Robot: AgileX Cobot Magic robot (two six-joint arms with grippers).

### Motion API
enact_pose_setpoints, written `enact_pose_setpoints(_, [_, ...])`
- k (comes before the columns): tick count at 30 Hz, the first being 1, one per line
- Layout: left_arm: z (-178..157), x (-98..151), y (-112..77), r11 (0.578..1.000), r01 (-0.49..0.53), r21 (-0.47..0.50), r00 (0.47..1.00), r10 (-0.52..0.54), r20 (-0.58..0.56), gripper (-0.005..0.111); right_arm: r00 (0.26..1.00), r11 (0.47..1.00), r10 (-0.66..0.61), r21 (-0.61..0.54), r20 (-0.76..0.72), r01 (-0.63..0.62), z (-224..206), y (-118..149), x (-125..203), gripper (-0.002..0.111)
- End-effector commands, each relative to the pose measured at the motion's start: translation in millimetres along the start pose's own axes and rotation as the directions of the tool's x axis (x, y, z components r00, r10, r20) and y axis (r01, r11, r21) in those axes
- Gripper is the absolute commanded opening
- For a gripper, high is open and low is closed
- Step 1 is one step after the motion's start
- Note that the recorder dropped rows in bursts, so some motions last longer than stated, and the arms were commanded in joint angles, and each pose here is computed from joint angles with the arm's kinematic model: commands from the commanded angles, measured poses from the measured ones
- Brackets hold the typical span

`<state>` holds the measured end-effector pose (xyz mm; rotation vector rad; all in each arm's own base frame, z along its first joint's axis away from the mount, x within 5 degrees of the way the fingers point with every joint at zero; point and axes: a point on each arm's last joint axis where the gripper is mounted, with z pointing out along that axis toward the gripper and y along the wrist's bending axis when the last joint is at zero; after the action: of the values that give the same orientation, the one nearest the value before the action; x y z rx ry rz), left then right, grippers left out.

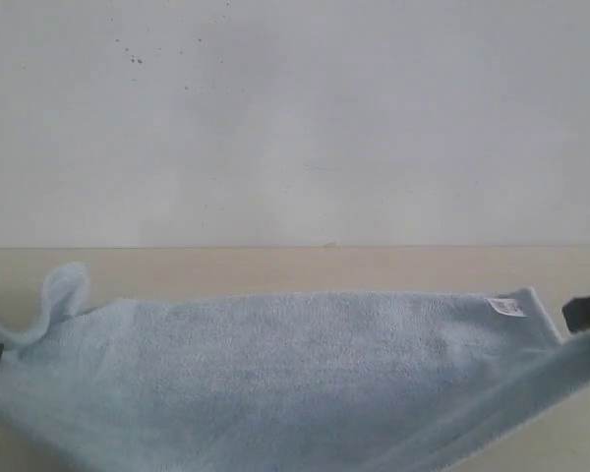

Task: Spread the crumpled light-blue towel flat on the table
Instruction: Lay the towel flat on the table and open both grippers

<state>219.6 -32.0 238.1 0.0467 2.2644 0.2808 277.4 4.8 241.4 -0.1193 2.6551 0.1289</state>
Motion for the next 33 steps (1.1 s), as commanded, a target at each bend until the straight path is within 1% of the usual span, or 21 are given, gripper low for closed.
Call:
enact_pose_setpoints(1, [-5, 30, 5.1, 0.998, -0.056, -0.002, 0.996, 0.055, -0.076, 0.004, 0.985, 1.000, -0.003, -0.008, -0.172, 0.002, 9, -1, 31, 0.000])
enact_pose_setpoints(5, [-3, 58, 4.4, 0.988, -0.150, 0.031, 0.974, 0.154, -0.166, 0.004, 0.962, 1.000, -0.012, -0.011, -0.271, 0.009, 17, -1, 54, 0.000])
enact_pose_setpoints(10, [-4, 67, 4.0, 0.995, -0.092, 0.034, 0.970, 0.097, -0.224, 0.004, 0.914, 1.000, 0.007, 0.008, -0.405, -0.004, 23, -2, 82, 0.000])
enact_pose_setpoints(12, [-5, 72, 7.0, 0.995, -0.096, 0.005, 0.957, 0.094, -0.273, 0.004, 0.888, 0.999, 0.026, 0.049, -0.459, -0.004, 24, -5, 92, 0.000])
enact_pose_setpoints(14, [-6, 76, 12.7, 0.992, -0.116, -0.048, 0.941, 0.094, -0.325, 0.004, 0.873, 0.994, 0.063, 0.105, -0.484, -0.014, 24, -9, 98, 0.000])
enact_pose_setpoints(17, [-8, 79, 19.3, 0.977, -0.190, -0.093, 0.917, 0.143, -0.373, 0.004, 0.867, 0.987, 0.088, 0.157, -0.491, -0.011, 23, -13, 101, 0.000])
enact_pose_setpoints(20, [-9, 79, 20.3, 0.975, -0.200, -0.098, 0.914, 0.149, -0.378, 0.004, 0.870, 0.980, 0.106, 0.196, -0.481, -0.011, 23, -16, 100, 0.000])
enact_pose_setpoints(24, [-9, 81, 17.4, 0.977, -0.203, -0.061, 0.907, 0.164, -0.388, 0.004, 0.868, 0.979, 0.101, 0.202, -0.486, -0.001, 23, -17, 101, 0.000])
enact_pose_setpoints(31, [-9, 80, 16.6, 0.975, -0.216, -0.047, 0.905, 0.182, -0.383, 0.004, 0.864, 0.979, 0.105, 0.204, -0.493, -0.003, 22, -17, 101, 0.000])
enact_pose_setpoints(32, [-9, 80, 16.6, 0.975, -0.216, -0.047, 0.905, 0.182, -0.383, 0.005, 0.864, 0.979, 0.107, 0.205, -0.492, -0.004, 22, -17, 101, 0.000])
enact_pose_setpoints(33, [-9, 81, 16.0, 0.976, -0.213, -0.040, 0.906, 0.182, -0.382, 0.008, 0.863, 0.979, 0.107, 0.205, -0.494, -0.004, 22, -17, 101, 0.000])
